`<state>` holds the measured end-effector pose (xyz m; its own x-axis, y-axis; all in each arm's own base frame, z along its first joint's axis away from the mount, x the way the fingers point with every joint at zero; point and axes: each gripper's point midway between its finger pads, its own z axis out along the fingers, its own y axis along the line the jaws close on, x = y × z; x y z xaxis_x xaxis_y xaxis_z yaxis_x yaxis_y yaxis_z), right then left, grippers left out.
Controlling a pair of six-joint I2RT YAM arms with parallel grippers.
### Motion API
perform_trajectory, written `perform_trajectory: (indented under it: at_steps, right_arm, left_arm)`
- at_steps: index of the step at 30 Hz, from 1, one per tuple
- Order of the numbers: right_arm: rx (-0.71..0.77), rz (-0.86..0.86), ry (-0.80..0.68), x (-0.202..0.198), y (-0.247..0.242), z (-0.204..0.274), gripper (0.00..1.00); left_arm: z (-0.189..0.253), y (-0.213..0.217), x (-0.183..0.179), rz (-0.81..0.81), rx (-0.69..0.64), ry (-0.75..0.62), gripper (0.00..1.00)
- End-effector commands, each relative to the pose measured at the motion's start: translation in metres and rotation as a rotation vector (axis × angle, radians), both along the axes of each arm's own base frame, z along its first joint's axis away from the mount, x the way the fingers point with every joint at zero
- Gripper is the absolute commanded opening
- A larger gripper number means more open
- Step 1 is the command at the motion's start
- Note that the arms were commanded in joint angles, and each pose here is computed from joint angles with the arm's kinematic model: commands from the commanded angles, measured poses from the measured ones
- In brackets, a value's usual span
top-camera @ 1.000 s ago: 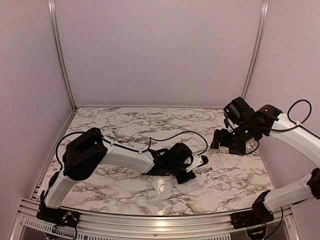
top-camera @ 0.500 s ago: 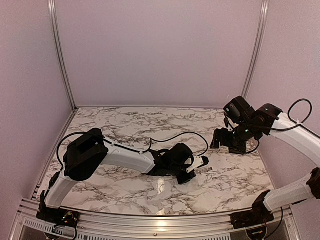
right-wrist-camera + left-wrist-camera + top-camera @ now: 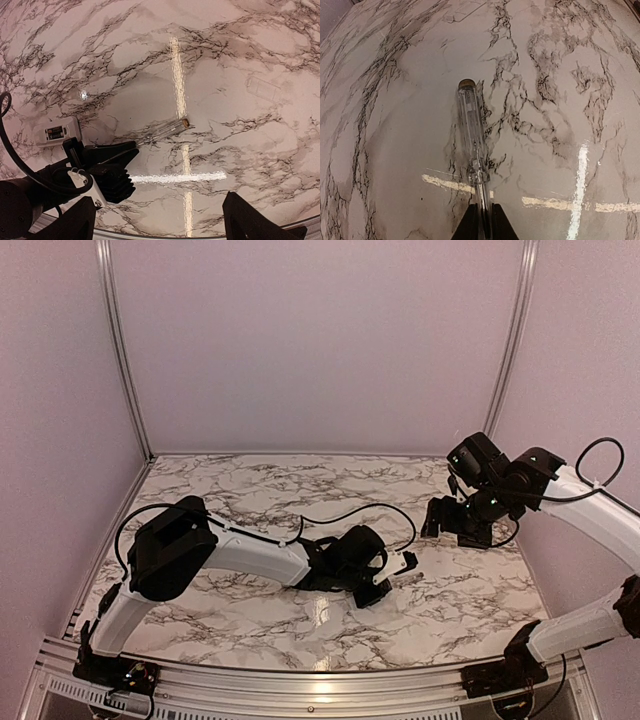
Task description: Unload the batteries from the remote control
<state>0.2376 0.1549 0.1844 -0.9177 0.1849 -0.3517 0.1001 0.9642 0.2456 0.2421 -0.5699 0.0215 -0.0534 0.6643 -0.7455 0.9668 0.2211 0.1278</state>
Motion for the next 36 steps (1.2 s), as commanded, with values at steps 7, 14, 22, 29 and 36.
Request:
perform_trajectory:
  at_steps: [7, 14, 22, 29, 36]
  right_arm:
    - [0.019, 0.017, -0.021, 0.004, 0.007, 0.010, 0.87]
    - [0.021, 0.000, -0.036, 0.009, 0.007, 0.015, 0.87]
    - [0.029, -0.020, -0.076, 0.015, 0.007, 0.027, 0.87]
    - [0.057, -0.028, -0.107, 0.019, 0.010, 0.036, 0.87]
    - [0.082, -0.021, -0.124, 0.023, 0.014, 0.041, 0.87]
  left_arm:
    - [-0.033, 0.015, 0.002, 0.022, 0.084, 0.050, 0.00]
    - [-0.008, 0.011, -0.002, 0.004, 0.029, 0.050, 0.00]
    - [0.032, 0.012, -0.010, -0.010, -0.048, 0.060, 0.00]
    - [0.057, 0.017, -0.014, -0.020, -0.082, 0.059, 0.00]
    - [0.081, 0.026, -0.020, -0.023, -0.098, 0.057, 0.00]
